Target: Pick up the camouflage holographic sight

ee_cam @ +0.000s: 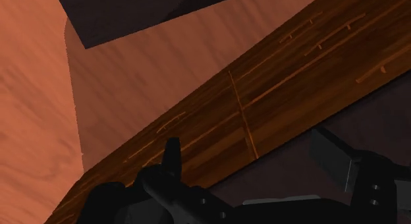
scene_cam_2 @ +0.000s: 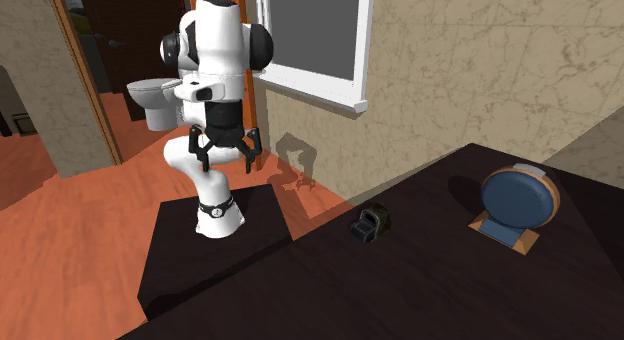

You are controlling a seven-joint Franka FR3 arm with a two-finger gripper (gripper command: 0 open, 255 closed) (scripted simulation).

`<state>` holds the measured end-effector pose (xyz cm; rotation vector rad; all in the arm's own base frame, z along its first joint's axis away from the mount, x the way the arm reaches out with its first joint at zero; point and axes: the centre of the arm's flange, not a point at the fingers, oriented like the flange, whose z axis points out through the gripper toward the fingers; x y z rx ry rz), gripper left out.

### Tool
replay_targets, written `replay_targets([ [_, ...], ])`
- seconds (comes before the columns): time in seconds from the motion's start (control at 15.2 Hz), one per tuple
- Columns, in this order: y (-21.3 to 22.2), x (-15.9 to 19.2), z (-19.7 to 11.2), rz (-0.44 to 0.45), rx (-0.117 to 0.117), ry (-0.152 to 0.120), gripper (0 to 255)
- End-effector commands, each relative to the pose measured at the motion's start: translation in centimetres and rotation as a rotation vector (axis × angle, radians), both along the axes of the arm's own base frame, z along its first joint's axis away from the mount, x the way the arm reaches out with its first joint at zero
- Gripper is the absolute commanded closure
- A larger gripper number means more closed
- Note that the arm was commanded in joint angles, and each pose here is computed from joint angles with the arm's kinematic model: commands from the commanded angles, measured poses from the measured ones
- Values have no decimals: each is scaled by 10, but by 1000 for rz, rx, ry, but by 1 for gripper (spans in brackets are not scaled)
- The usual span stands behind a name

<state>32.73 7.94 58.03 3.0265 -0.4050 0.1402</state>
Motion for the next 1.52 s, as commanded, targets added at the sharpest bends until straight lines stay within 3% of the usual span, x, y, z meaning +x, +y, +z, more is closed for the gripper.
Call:
replay_targets([
  [0.0,27,2,-8,-80,5,2,0],
  [0.73,163,46,-38,-480,25,16,0],
  [1.45,271,140,-66,-880,46,29,0],
])
